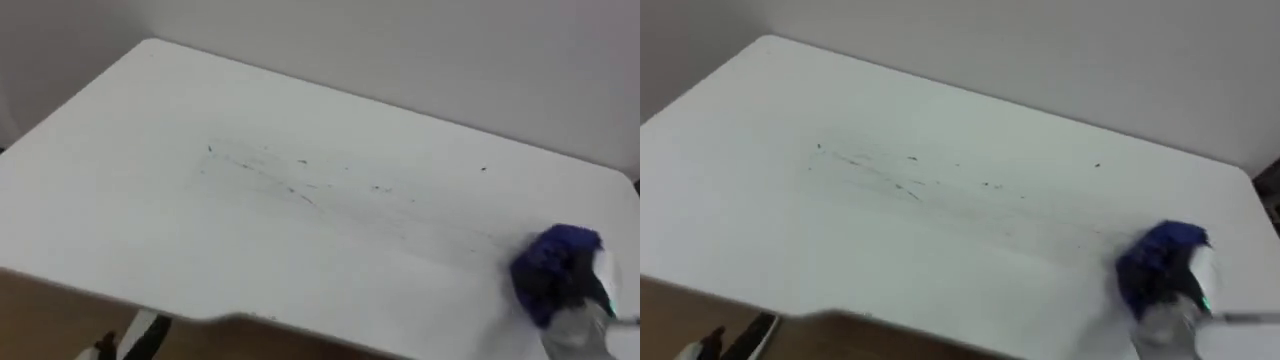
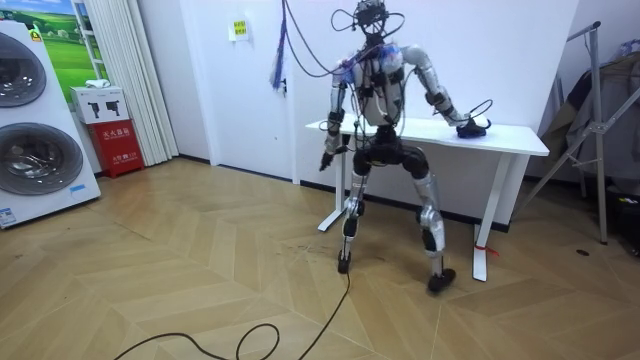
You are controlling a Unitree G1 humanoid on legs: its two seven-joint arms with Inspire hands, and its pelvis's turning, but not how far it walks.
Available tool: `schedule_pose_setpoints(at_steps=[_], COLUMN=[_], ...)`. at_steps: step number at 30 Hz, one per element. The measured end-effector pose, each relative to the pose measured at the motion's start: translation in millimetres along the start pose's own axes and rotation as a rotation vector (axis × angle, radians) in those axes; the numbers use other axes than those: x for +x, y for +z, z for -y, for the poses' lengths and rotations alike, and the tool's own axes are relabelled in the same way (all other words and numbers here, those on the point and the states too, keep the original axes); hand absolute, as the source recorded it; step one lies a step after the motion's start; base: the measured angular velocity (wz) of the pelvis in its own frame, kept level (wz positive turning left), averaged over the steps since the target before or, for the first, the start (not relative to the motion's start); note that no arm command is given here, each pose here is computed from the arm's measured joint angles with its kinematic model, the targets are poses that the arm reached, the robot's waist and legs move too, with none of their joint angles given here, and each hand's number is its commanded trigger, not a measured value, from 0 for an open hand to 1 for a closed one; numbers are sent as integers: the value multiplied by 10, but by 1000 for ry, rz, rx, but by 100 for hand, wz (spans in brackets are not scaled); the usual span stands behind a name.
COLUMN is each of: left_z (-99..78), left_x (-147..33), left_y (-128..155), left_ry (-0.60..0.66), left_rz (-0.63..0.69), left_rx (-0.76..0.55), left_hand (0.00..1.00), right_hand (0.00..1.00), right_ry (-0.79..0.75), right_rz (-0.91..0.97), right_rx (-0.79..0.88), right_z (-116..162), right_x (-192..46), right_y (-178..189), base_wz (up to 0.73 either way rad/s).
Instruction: Wipe table
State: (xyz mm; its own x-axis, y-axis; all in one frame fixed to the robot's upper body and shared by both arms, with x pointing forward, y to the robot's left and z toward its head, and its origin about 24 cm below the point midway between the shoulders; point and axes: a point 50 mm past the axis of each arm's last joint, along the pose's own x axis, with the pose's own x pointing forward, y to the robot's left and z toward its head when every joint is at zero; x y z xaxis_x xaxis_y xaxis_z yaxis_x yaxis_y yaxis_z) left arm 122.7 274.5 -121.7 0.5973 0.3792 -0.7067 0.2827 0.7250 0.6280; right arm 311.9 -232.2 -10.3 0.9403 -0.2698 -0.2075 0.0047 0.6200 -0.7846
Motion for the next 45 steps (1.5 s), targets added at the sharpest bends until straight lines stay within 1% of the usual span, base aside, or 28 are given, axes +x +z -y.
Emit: schedule_pose_setpoints(at_steps=[1, 2, 3, 4, 6, 7, 9, 12, 15, 18, 21, 22, 25, 28, 29, 30, 31, 32, 33, 36, 37, 38, 39, 40, 41, 43, 45], left_z=[28, 96, 152, 175, 231, 240, 255, 219, 153, 93, 58, 51, 59, 156, 182, 197, 209, 230, 258, 320, 328, 352, 375, 386, 398, 405, 407], left_x=[-17, -68, -134, -169, -257, -276, -359, -471, -510, -487, -412, -395, -305, -230, -207, -194, -187, -176, -183, -231, -255, -317, -375, -402, -453, -481, -465], left_y=[36, 38, -51, -115, -287, -326, -509, -764, -889, -880, -765, -736, -539, -282, -197, -172, -177, -183, -184, -264, -322, -460, -575, -620, -685, -717, -669], left_ry=[-9, -31, -53, -60, -80, -85, -87, -68, -36, -3, 13, 19, 45, 26, 15, 6, -1, -14, -28, -52, -54, -63, -80, -86, -94, -97, -96], left_rz=[23, 49, 41, 25, -32, -42, -93, -172, -223, -222, -189, -181, -125, -50, -23, -17, -24, -37, -41, -72, -94, -146, -190, -203, -217, -219, -181], left_rx=[2, -5, -6, -11, -11, -9, -12, -2, -21, -22, -27, -28, -28, -26, -19, -10, -7, 5, 27, 55, 58, 60, 62, 64, 67, 68, 97], left_hand=[0, 0, 0, 0, 0, 0, 0, 0, 0, 0, 0, 0, 0, 0, 0, 0, 0, 0, 0, 0, 0, 0, 0, 0, 0, 0, 0], right_hand=[100, 100, 100, 100, 100, 100, 100, 100, 100, 100, 100, 100, 100, 100, 100, 100, 100, 100, 100, 100, 100, 100, 100, 100, 100, 100, 100], right_ry=[6, 8, 10, 10, 21, 23, 15, -30, -117, -148, -152, -152, -131, -81, -40, -2, 17, 69, 124, 181, 186, 194, 206, 213, 219, 204, 163], right_rz=[53, 128, 179, 187, 150, 136, 74, -23, -123, -193, -221, -223, -213, -190, -119, -8, 59, 168, 254, 373, 381, 385, 369, 356, 333, 318, 290], right_rx=[-21, -60, -89, -92, -92, -93, -67, 2, 50, 73, 73, 78, 85, 60, 11, -34, -66, -110, -141, -179, -182, -186, -188, -190, -163, -102, -49], right_z=[24, 70, 84, 86, 81, 80, 26, 63, 183, 184, 176, 168, 121, 70, 34, -7, -22, -122, -228, -338, -354, -385, -418, -439, -491, -521, -543], right_x=[40, 62, 47, 29, -95, -138, -350, -621, -808, -962, -1009, -1002, -851, -631, -494, -360, -295, -229, -212, -211, -218, -235, -260, -277, -344, -430, -569], right_y=[140, 304, 377, 364, 41, -53, -427, -843, -1140, -1316, -1377, -1372, -1234, -972, -723, -365, -175, 156, 420, 780, 795, 795, 726, 671, 517, 356, 112], base_wz=[21, 41, 45, 65, 98, 99, 53, -4, -20, 13, 4, -6, -18, -46, -75, -66, -32, 0, 13, 27, 48, 46, 42, 40, 45, 45, 18])
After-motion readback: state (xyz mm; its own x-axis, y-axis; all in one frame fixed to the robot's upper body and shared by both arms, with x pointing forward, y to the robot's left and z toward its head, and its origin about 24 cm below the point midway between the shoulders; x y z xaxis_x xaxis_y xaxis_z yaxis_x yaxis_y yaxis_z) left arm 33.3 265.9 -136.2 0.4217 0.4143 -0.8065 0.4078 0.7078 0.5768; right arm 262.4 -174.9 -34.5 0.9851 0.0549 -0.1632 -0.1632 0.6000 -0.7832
